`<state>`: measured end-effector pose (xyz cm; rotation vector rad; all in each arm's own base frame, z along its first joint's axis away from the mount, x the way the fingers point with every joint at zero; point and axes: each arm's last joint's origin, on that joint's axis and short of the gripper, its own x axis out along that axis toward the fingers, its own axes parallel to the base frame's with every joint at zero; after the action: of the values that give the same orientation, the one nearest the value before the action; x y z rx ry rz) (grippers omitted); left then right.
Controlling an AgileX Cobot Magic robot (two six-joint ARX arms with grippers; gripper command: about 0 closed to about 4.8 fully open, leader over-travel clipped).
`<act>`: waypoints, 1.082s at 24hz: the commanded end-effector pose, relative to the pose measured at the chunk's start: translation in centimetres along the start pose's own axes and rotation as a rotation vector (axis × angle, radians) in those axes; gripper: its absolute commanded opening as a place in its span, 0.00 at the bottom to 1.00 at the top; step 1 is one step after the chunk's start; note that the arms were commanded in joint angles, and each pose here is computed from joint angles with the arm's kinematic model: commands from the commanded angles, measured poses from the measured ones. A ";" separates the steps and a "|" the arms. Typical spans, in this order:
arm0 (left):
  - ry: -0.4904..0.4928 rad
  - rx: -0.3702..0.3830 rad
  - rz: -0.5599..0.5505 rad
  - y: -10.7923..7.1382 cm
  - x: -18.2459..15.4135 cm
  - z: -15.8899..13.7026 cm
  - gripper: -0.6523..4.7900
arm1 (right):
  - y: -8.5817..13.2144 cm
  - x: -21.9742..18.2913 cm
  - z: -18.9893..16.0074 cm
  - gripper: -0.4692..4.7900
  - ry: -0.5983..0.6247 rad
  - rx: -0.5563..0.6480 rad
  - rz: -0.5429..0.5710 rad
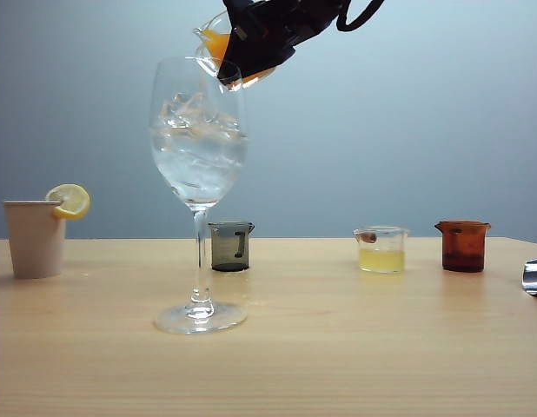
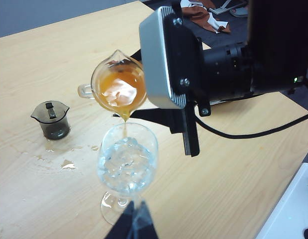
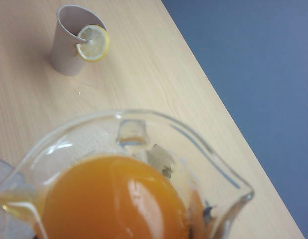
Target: Pick up the second measuring cup from the left, pour the orange juice inside into the goblet, and finally put the measuring cup back in its original place.
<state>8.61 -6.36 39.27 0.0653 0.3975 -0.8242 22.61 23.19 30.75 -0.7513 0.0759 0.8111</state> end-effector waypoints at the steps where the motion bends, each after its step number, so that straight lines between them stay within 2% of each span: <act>1: -0.013 0.005 -0.008 -0.1 -0.2 0.2 0.11 | -0.3 -0.2 0.5 0.30 -0.036 -0.024 -0.027; 26: -0.013 0.005 -0.008 -0.1 -0.2 0.2 0.11 | 0.1 -0.2 0.9 0.29 -0.028 -0.162 -0.045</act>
<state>8.61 -6.36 39.27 0.0653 0.3975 -0.8242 22.26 23.54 30.74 -0.9058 0.0146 0.8091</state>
